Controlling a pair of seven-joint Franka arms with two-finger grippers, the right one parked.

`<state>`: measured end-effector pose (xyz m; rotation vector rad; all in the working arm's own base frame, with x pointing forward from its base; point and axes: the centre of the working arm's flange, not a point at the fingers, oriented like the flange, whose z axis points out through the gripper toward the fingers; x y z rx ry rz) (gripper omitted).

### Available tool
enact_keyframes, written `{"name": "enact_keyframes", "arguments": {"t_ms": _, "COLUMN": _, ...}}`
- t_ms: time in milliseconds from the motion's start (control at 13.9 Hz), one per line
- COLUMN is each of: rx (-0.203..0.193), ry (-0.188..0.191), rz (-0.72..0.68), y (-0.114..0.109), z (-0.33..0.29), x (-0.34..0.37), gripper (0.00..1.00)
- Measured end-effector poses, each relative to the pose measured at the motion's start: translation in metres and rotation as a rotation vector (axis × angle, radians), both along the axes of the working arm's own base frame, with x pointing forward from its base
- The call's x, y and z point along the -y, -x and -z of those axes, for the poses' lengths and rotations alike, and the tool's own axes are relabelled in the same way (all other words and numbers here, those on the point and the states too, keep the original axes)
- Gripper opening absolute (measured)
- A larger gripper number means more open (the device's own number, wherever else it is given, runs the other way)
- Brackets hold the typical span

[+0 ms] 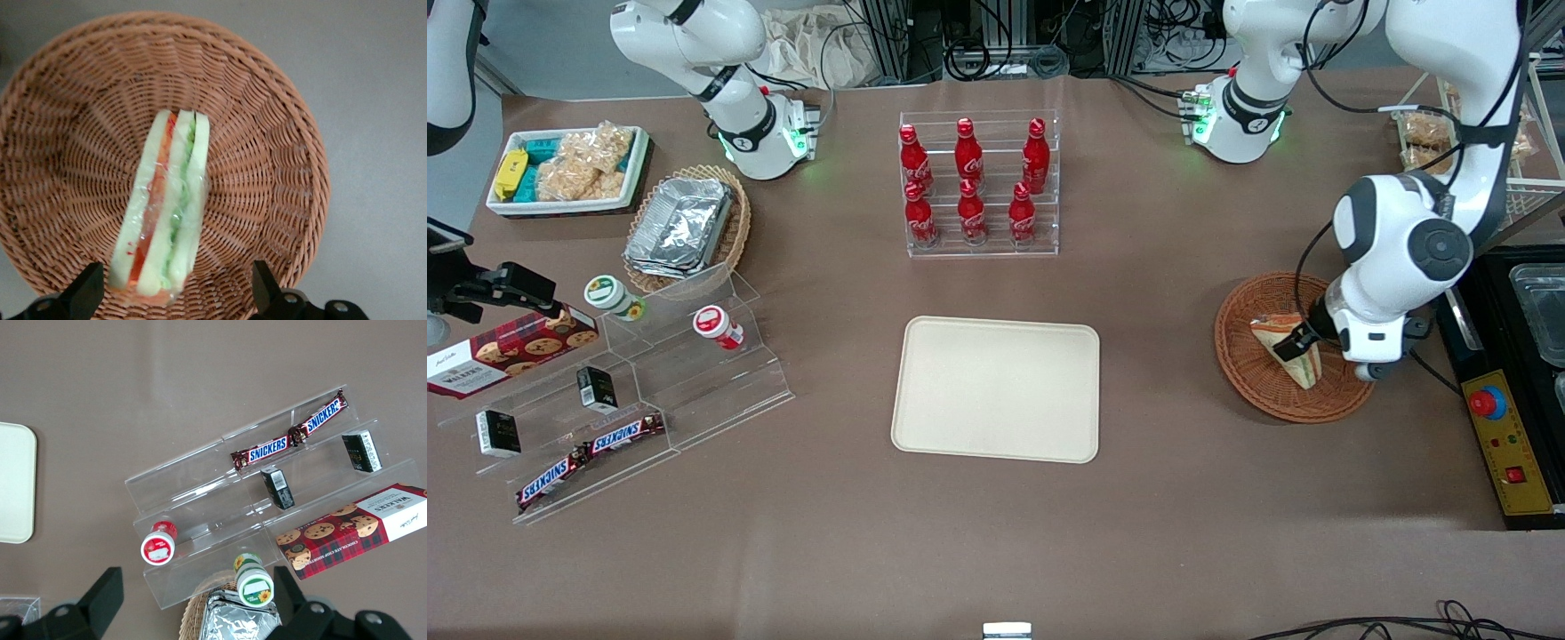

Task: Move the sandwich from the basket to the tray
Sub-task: 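Lower the open left gripper over the sandwich and close on it, then lift the sandwich out of the basket and carry it to the tray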

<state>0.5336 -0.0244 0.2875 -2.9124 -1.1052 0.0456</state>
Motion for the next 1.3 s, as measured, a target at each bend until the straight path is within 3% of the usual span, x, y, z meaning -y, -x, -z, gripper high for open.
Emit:
{"name": "enact_keyframes", "arguments": {"t_ms": 361, "rx": 0.001, "ry": -0.003, "rz": -0.022, "y": 0.007, "z": 0.012, "x": -0.012, "gripper": 1.0}}
{"name": "enact_keyframes", "arguments": {"t_ms": 722, "rx": 0.03, "ry": -0.004, "rz": -0.039, "y": 0.008, "z": 0.032, "x": -0.022, "gripper": 0.96}}
{"name": "enact_keyframes", "arguments": {"t_ms": 1082, "rx": 0.034, "ry": -0.005, "rz": -0.044, "y": 0.007, "z": 0.038, "x": -0.025, "gripper": 0.44}}
{"name": "enact_keyframes", "arguments": {"t_ms": 1299, "rx": 0.028, "ry": -0.005, "rz": -0.04, "y": 0.002, "z": 0.024, "x": -0.025, "gripper": 0.33}}
